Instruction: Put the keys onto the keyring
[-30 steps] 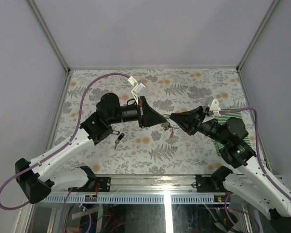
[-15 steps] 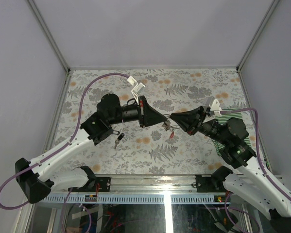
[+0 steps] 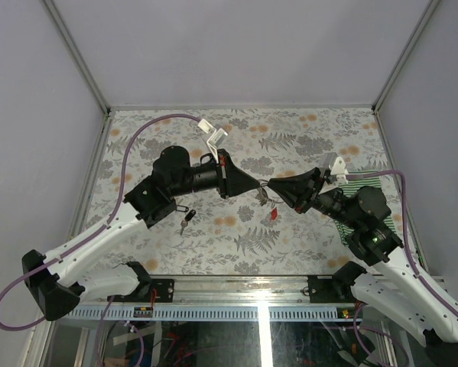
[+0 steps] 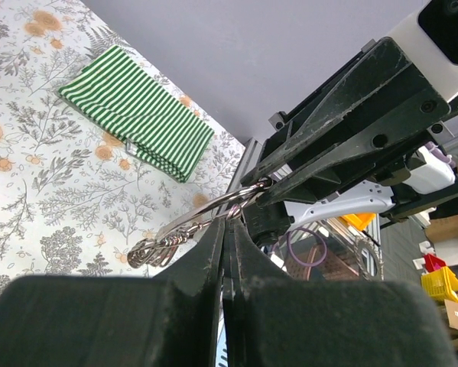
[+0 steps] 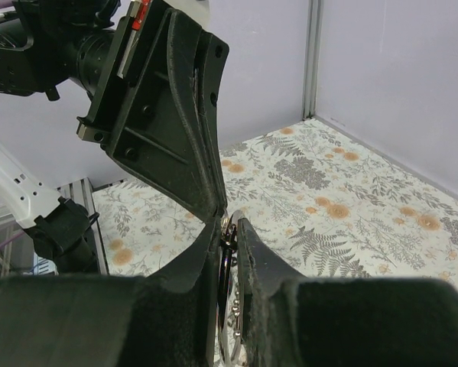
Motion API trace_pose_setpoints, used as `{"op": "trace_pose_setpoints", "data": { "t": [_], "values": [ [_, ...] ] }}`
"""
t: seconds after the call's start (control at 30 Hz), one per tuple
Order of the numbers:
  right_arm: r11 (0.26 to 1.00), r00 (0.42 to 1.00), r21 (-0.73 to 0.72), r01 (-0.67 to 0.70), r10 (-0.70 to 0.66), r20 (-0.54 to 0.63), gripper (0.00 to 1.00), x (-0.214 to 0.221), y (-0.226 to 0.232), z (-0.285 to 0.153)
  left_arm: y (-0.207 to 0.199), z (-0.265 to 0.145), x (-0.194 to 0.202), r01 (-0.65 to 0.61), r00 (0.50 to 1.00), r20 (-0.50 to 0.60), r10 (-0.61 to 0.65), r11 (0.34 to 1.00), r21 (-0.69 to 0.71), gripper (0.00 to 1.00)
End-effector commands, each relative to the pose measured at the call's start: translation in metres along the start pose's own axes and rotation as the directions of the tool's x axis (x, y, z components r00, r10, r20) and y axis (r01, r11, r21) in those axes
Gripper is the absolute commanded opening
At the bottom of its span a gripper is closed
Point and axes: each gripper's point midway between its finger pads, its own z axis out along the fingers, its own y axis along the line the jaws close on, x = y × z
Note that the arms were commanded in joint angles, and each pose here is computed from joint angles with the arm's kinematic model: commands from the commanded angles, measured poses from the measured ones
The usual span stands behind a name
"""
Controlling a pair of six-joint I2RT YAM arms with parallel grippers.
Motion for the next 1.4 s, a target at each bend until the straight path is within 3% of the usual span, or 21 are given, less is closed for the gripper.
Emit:
{"op": "trace_pose_setpoints", "data": {
  "t": [0.0,0.43,0.77,1.37],
  "values": [
    [0.999,0.994,-0.018,0.043,-0.041,0.097,0.0,-0.029,0.007,-0.002,-0.001,-0.004,-0.016,-0.05,0.998,0.038,0.051,0.998,-0.043,0.0],
    [1.0,0.995,0.023,0.01,-0.012,0.095,0.0,-0.029,0.0,-0.001,0.015,0.0,-0.007,-0.037,0.999,-0.009,0.036,0.993,-0.114,0.0],
    [0.987,0.99,0.093,-0.128,0.122,0.073,0.0,-0.024,-0.01,0.001,0.027,0.002,-0.007,-0.03,1.0,-0.003,0.03,0.983,-0.179,0.0],
    [0.876,0.878,0.109,-0.469,0.449,0.168,0.0,-0.033,-0.009,0.002,0.011,0.0,-0.009,-0.06,0.998,0.016,0.062,0.993,-0.103,0.04]
  ]
}}
